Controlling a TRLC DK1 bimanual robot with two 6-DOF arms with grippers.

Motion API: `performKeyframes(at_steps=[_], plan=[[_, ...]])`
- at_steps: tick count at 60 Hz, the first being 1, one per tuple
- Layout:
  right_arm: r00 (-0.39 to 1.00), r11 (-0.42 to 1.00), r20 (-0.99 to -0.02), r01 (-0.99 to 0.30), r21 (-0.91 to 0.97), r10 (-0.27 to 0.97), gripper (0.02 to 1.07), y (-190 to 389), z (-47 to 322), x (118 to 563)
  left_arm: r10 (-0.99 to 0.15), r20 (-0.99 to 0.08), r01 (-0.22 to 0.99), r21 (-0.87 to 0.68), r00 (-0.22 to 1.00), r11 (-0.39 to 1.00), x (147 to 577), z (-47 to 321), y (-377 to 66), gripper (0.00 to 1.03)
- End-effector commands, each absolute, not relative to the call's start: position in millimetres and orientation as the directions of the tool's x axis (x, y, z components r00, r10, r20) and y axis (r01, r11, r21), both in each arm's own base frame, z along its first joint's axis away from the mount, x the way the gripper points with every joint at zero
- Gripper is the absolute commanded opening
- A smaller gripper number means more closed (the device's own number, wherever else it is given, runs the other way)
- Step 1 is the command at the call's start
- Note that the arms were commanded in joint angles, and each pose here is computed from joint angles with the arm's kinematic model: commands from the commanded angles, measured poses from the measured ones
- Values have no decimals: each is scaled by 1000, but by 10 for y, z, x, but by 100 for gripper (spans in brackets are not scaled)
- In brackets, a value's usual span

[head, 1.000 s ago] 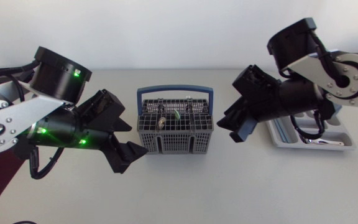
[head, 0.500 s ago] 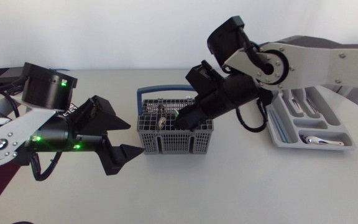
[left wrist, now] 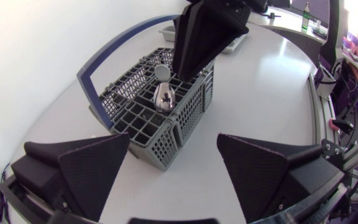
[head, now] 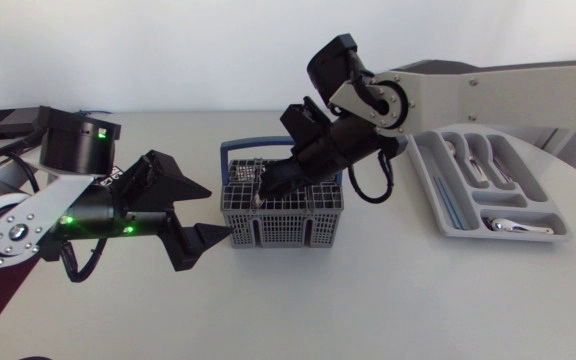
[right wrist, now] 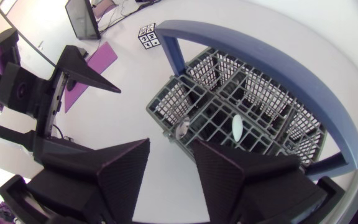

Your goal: Transfer all utensils from the basket to the drawer tray.

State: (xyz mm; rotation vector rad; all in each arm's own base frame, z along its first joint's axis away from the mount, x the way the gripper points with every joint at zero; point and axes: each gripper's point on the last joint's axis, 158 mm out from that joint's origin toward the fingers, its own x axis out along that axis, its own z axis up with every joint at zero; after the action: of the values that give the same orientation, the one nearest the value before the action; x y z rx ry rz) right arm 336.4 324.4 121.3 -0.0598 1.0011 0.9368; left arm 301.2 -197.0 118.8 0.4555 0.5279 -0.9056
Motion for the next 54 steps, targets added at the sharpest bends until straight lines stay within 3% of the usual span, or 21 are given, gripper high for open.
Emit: performKeyframes(at_steps=[1, 24, 40, 54], plan=[[186, 634, -740, -670, 386, 647, 56, 3334, 1143, 3422, -611, -624, 839, 139, 487, 526, 2983, 1039, -1950, 98], [159, 643, -752, -647, 410, 639, 45, 3470, 959, 3463, -617, -619, 838, 128, 485, 530, 3008, 1050, -1948, 98], [170, 639, -743, -654, 406, 647, 15, 3488, 970, 3479, -624, -619, 842, 119, 477, 526, 2988, 1037, -1955, 98], [170, 626, -733, -663, 410, 659, 8, 3501, 1032, 3454, -624, -620, 843, 118, 475, 525, 2974, 1028, -1955, 98]])
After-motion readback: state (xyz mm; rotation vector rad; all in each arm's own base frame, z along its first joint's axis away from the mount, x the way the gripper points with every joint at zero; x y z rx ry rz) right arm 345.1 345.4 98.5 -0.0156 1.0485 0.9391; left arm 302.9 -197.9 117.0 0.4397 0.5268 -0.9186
